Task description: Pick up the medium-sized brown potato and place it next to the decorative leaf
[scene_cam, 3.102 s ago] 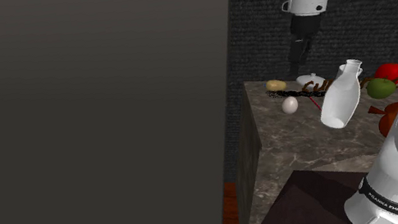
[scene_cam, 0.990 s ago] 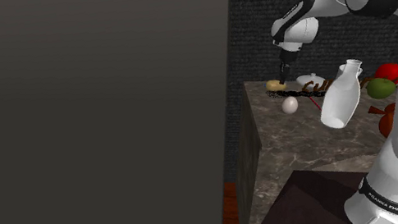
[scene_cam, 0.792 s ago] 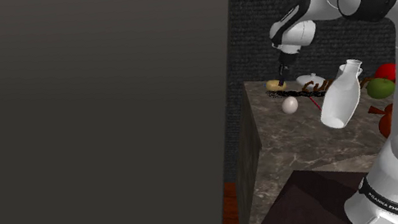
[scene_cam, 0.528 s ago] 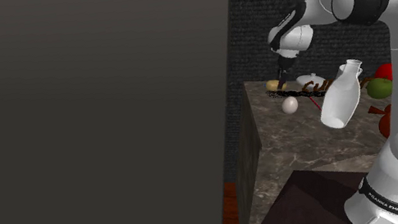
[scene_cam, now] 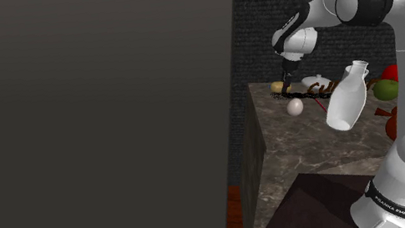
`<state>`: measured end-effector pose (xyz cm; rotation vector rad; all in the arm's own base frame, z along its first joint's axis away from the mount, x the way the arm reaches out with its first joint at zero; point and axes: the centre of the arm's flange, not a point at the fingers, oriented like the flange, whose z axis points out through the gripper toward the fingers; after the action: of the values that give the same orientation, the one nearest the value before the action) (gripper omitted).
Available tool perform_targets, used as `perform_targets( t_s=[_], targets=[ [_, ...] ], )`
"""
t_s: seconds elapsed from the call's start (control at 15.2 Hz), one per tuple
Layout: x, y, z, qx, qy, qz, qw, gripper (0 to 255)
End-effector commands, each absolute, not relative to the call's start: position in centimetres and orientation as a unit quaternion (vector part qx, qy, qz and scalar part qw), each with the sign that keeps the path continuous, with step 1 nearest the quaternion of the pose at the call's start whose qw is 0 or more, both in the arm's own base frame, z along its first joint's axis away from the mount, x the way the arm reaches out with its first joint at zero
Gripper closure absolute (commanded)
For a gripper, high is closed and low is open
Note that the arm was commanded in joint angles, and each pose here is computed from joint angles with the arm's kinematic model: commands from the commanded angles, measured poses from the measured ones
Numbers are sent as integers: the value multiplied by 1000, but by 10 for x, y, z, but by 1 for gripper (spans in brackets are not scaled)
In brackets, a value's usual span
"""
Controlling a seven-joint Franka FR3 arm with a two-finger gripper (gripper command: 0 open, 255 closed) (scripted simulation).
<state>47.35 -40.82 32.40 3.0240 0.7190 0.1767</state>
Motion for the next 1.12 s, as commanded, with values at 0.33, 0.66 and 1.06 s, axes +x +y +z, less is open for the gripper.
perform_targets(
  t_s=[0.33, 0.66, 1.06],
  targets=[
    [474, -408, 324, 971, 231, 57, 14, 255],
    [474, -408, 329, 971, 231, 57, 14, 255],
    [474, -408, 361, 971, 231, 57, 14, 255]
  ],
)
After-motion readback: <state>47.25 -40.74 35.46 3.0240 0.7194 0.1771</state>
